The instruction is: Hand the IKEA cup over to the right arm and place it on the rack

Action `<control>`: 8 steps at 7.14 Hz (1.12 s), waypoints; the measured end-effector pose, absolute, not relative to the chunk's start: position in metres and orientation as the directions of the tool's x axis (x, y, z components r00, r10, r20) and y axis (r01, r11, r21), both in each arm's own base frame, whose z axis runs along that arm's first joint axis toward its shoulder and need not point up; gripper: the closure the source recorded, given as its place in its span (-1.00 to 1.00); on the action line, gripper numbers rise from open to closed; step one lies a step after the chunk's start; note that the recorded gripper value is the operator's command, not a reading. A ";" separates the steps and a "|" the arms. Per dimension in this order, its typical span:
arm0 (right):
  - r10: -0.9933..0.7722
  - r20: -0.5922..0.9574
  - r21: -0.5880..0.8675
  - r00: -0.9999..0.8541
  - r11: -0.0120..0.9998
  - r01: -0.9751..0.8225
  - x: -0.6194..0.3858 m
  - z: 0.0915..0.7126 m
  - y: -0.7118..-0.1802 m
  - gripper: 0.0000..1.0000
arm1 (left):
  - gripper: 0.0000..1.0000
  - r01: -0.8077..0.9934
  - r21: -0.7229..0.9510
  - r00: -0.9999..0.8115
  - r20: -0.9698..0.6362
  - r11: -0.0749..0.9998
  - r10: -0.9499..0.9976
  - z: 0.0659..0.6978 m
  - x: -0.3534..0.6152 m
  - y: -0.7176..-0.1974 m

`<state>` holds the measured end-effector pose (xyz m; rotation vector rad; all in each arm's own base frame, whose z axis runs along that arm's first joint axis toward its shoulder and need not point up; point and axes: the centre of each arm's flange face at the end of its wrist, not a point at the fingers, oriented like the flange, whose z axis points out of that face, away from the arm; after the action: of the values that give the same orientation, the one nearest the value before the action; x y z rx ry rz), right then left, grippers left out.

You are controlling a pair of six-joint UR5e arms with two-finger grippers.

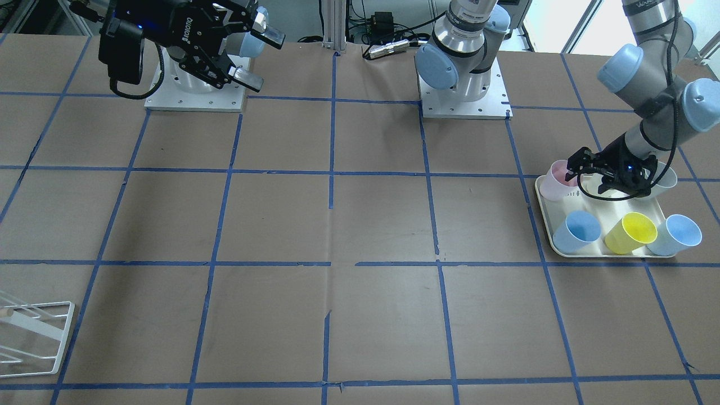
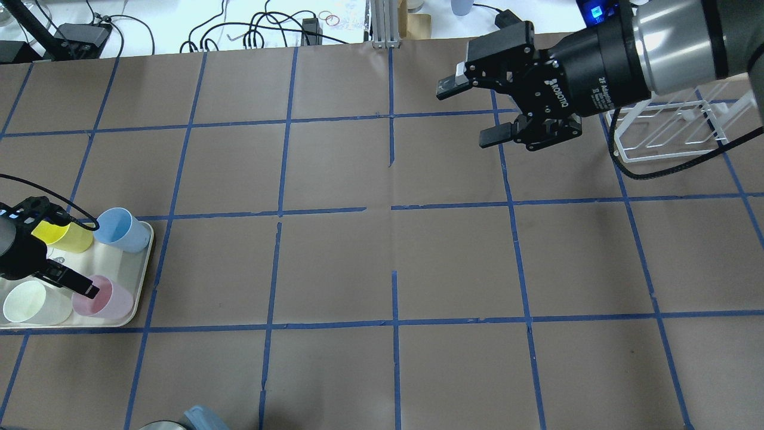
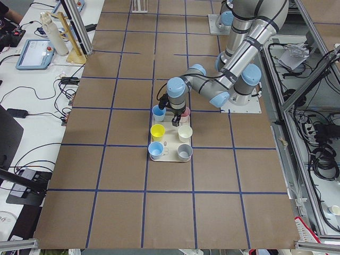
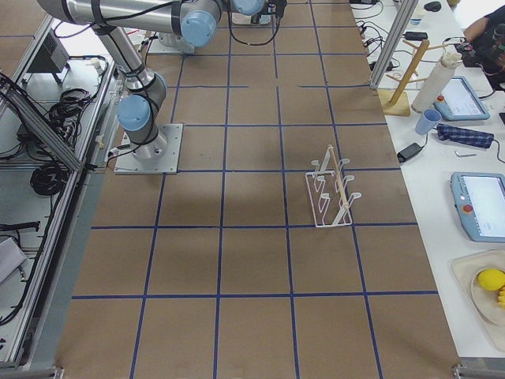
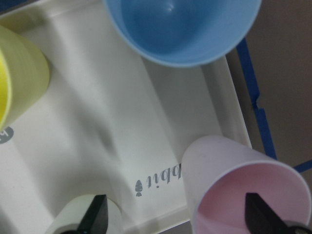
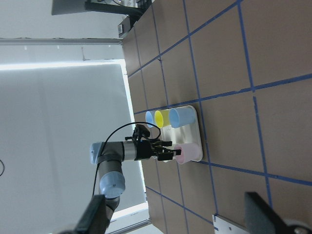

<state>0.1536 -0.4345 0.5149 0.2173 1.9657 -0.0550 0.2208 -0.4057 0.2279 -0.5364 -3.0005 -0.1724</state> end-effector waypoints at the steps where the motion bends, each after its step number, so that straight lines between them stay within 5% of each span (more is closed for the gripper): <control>1: 0.118 -0.948 0.068 -0.295 0.982 0.174 0.155 0.510 -0.435 -1.00 | 1.00 0.337 0.099 -0.939 0.110 0.936 0.326 0.227 0.220 -0.406; 5: 0.179 -0.984 0.179 0.020 0.967 0.183 0.155 0.472 -0.430 -1.00 | 1.00 0.311 0.113 -0.946 0.136 0.944 0.295 0.230 0.215 -0.402; 8: 0.222 -0.973 0.230 0.063 0.957 0.180 0.157 0.465 -0.427 -1.00 | 1.00 0.302 0.105 -0.949 0.125 0.947 0.289 0.260 0.219 -0.406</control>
<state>0.1574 -0.4270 0.4652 0.3249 1.5159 0.0329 0.2195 -0.4059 0.2600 -0.4557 -2.9935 -0.1871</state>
